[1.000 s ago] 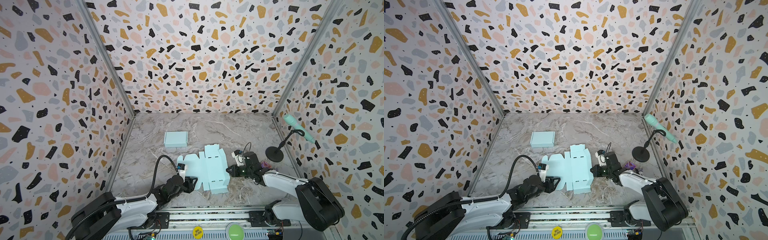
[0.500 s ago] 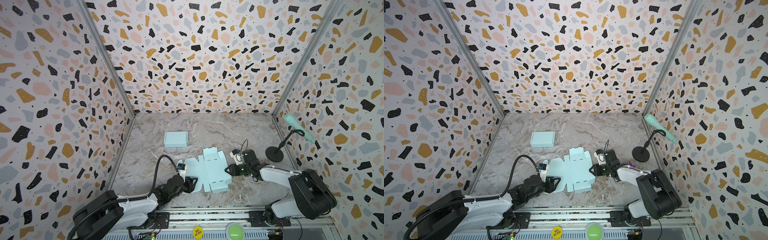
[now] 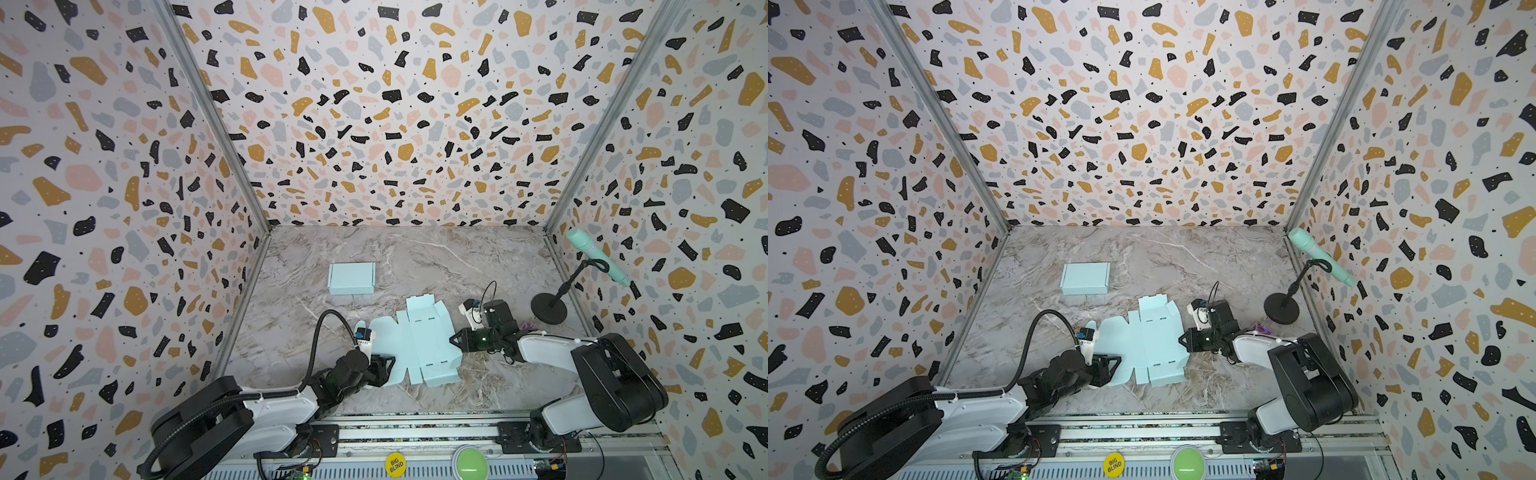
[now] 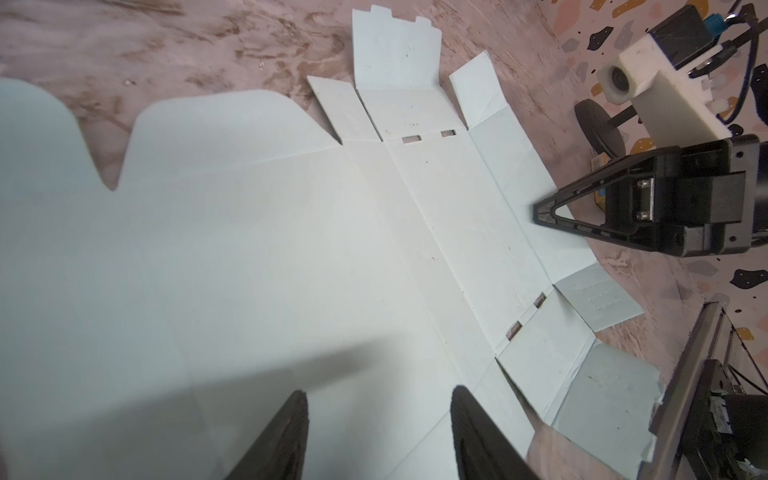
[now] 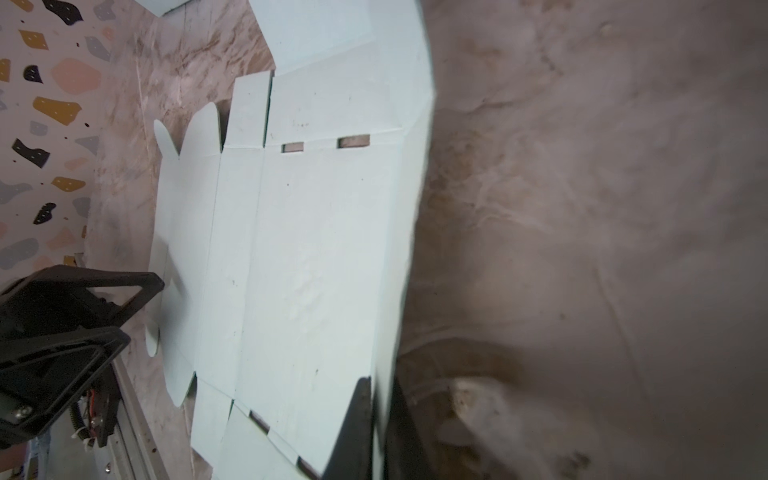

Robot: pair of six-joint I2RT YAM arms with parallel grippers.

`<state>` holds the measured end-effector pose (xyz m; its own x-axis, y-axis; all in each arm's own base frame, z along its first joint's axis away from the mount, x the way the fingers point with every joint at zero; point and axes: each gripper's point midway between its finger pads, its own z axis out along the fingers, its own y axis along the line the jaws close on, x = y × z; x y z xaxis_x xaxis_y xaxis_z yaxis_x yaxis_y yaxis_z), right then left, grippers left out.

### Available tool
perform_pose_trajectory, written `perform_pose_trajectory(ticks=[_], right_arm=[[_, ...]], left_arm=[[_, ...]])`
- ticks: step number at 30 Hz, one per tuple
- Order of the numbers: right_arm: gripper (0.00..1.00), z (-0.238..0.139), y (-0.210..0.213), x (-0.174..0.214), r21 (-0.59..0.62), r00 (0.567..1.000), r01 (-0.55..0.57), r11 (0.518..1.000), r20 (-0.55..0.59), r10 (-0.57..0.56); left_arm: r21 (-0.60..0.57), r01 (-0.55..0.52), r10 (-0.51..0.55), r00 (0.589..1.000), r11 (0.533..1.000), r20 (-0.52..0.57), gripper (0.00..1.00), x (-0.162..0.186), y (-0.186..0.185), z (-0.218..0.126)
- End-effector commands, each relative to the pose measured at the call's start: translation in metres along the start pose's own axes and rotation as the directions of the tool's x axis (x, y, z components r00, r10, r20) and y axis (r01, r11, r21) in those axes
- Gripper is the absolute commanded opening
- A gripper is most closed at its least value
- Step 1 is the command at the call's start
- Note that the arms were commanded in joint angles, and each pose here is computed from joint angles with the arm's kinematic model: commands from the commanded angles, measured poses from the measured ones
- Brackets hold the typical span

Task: Fold the paper box
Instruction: 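Lift the blank's near edge with the left gripper while the right gripper holds the crease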

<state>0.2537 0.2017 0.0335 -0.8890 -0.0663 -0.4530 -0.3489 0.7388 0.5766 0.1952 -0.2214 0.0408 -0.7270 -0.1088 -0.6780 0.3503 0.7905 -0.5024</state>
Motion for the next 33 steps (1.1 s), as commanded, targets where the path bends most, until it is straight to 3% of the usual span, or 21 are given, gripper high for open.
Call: perform_pose_trajectory(ticks=[1, 5, 8, 14, 25, 33], right_arm=[[0.06, -0.016, 0.005, -0.019, 0.053, 0.997, 0.075, 0.996, 0.033, -0.077], [0.05, -0.032, 0.012, -0.025, 0.112, 0.987, 0.152, 0.982, 0.028, -0.156], [0.05, -0.038, 0.017, -0.022, 0.159, 0.98, 0.198, 0.967, 0.007, -0.201], [0.05, -0.037, 0.036, -0.014, 0.162, 0.967, 0.249, 0.955, 0.006, -0.253], [0.03, -0.035, 0.06, -0.008, 0.116, 0.948, 0.307, 0.945, 0.048, -0.314], [0.01, -0.033, 0.065, -0.005, 0.109, 0.941, 0.329, 0.938, 0.045, -0.335]], left_arm=[[0.04, -0.005, 0.003, 0.999, 0.999, 0.033, 0.54, -0.013, -0.013, 0.0], [0.063, -0.007, 0.004, 0.999, 0.998, 0.05, 0.45, -0.023, -0.023, -0.002], [0.083, -0.015, 0.01, 0.998, 0.996, 0.06, 0.24, -0.031, -0.032, -0.001], [0.103, -0.047, 0.037, 0.995, 0.994, 0.097, 0.01, -0.059, -0.057, 0.01], [0.054, -0.03, 0.022, 0.99, 0.998, 0.138, 0.0, -0.129, -0.062, 0.063], [0.038, -0.085, 0.079, 0.988, 0.996, 0.131, 0.0, -0.159, -0.07, 0.089]])
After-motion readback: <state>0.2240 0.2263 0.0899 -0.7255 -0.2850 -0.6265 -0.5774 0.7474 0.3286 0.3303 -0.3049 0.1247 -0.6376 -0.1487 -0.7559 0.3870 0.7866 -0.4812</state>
